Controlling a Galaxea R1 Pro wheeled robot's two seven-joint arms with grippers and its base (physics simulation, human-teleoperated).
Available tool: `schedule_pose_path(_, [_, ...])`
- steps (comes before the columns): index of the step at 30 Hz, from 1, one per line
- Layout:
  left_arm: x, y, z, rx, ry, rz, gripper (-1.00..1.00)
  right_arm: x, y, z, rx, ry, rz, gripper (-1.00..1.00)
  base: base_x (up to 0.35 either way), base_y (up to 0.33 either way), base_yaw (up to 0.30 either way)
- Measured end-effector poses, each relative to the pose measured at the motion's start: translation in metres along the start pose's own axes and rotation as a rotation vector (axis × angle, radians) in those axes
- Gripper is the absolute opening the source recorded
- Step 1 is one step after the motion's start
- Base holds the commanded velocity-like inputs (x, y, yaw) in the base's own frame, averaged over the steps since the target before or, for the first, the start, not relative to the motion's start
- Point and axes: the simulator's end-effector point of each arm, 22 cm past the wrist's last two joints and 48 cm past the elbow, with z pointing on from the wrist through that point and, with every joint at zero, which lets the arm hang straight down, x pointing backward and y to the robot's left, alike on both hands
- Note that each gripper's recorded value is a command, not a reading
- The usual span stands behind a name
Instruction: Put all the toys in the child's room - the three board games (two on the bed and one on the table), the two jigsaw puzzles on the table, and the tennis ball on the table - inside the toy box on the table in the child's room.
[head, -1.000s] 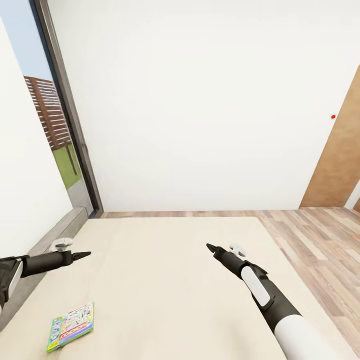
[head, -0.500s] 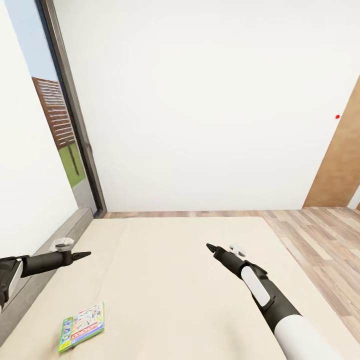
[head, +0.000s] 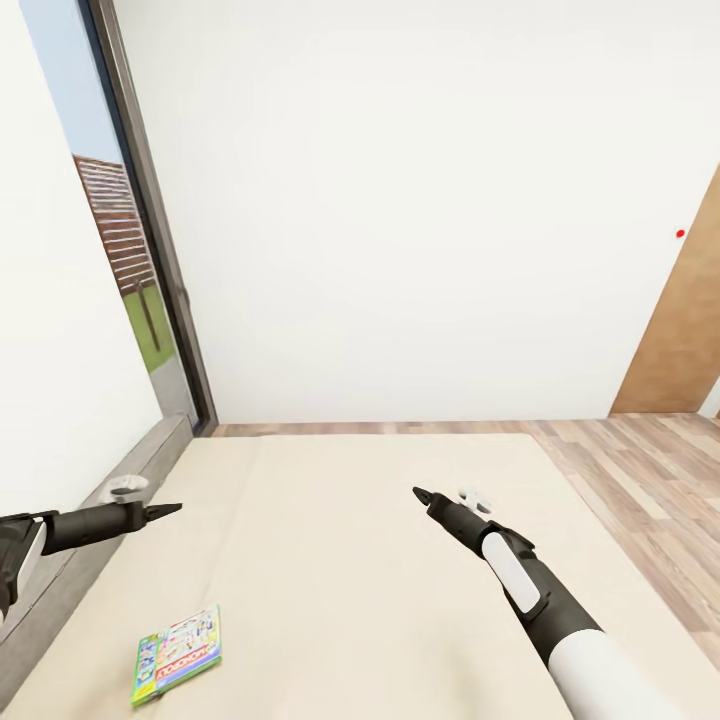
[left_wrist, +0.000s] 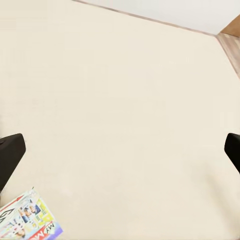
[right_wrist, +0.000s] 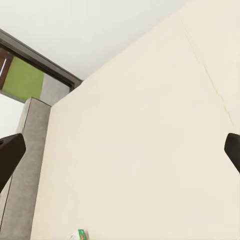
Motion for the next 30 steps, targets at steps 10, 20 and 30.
schedule_pose_path(10, [-0.0001, -0.0001, 0.0002, 0.0, 0.0, 0.0, 1.0, -0.0004, 0.0003, 0.0, 0.0, -0.001, 0.0, 1.0, 0.0, 0.048, 0.0])
schedule_pose_path(20, [-0.0001, 0.0004, 0.0, -0.001, 0.0, 0.0, 1.0, -0.0009, 0.0, 0.0001, 0.001, -0.002, 0.002, 1.0, -0.059, 0.11, 0.0])
schedule_pose_path(30, [0.0002, 0.0005, 0.0003, -0.003, 0.0, 0.0, 1.0, -0.0001, 0.0004, 0.0001, 0.001, 0.0, -0.002, 1.0, -0.016, 0.051, 0.0])
